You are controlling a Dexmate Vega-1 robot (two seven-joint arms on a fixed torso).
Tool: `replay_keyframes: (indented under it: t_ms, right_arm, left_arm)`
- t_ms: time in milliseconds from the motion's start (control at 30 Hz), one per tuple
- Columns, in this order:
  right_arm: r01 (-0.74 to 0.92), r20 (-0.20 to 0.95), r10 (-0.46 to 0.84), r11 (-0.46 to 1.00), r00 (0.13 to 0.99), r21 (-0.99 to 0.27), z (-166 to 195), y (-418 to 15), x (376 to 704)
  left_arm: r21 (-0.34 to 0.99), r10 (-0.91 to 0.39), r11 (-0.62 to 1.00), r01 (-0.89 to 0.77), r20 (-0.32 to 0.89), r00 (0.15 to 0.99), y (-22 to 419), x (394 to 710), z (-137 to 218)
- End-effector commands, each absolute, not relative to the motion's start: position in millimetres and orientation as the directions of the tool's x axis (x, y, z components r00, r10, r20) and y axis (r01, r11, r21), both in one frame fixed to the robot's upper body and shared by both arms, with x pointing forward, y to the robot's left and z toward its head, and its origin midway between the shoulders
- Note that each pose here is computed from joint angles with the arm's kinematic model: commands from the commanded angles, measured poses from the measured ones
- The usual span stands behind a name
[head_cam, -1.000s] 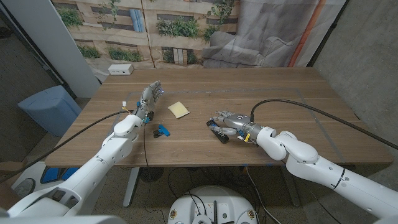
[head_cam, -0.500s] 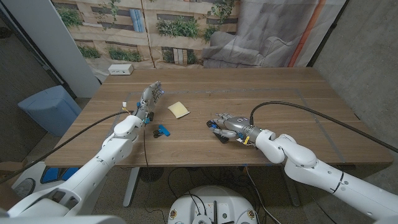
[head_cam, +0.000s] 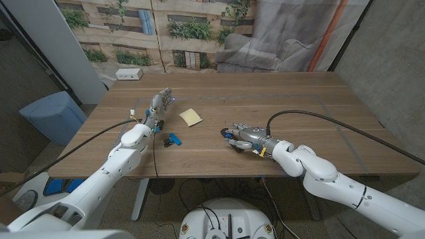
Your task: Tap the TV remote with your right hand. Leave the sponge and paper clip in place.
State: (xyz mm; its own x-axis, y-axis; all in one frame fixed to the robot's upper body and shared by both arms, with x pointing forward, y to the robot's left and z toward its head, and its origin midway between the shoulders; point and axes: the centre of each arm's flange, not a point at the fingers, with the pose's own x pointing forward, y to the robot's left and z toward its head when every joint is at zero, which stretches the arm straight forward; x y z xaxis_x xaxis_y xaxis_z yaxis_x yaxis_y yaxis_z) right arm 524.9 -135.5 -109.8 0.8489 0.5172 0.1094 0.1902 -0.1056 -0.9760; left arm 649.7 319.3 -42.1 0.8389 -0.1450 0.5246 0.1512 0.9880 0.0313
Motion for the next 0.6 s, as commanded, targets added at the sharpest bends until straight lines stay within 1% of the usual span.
replay_keyframes:
  t_ms: [33, 600]
  right_arm:
    - [0.183, 0.108, 0.496, -0.105, 0.862, -0.977, -115.9, -138.4, 525.6]
    - [0.183, 0.1, 0.502, -0.118, 0.859, -0.976, -119.6, -140.2, 524.5]
  left_arm:
    - [0.032, -0.146, 0.988, 0.151, 0.517, 0.843, 319.0, 648.4, -44.9]
    - [0.029, -0.147, 0.988, 0.154, 0.515, 0.845, 315.9, 648.7, -46.5]
